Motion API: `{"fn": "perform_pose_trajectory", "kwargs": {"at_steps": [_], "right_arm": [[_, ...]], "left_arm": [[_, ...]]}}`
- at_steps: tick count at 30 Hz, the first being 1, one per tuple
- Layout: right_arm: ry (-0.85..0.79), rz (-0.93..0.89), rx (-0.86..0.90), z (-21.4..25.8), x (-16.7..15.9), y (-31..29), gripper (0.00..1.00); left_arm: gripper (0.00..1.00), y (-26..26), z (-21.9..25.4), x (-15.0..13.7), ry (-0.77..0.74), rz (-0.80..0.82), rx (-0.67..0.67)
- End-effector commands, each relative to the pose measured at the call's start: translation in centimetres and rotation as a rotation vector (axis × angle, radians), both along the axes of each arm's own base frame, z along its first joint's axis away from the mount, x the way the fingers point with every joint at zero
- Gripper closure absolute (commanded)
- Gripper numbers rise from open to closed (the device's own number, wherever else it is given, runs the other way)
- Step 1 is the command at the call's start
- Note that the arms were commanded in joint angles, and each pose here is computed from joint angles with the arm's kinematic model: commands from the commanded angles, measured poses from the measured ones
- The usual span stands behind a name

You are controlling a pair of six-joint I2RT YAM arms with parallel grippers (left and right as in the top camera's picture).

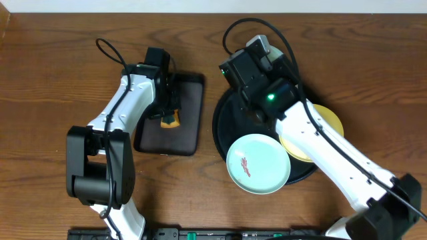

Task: Clean dirty plates on tray and stack at the side
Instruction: 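Lift the light-green plate with the right gripper and place it right of tray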

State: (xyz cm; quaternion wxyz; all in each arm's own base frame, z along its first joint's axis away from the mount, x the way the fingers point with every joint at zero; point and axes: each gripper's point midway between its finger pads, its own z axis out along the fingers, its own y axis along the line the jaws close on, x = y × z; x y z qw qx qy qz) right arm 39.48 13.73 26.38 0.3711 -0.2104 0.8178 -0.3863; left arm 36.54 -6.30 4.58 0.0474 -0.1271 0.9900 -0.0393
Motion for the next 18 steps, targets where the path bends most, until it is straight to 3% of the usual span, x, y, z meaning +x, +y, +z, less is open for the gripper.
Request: {"fn": "perform_pose_trajectory", "kwargs": {"at_steps": [1,18], "right_arm": [[-0.010,0.062,-0.115,2.8,-1.0,0.5,0.99],[-0.004,0.106,-0.235,3.9,-1.9,1.6,0.99]], "left_arm": [[0.92,0.2,0.6,0.3,-0.018,-0.011,0.011],[0.93,0.2,0.6,0.2,-0.016,-0.011,0.011]]}}
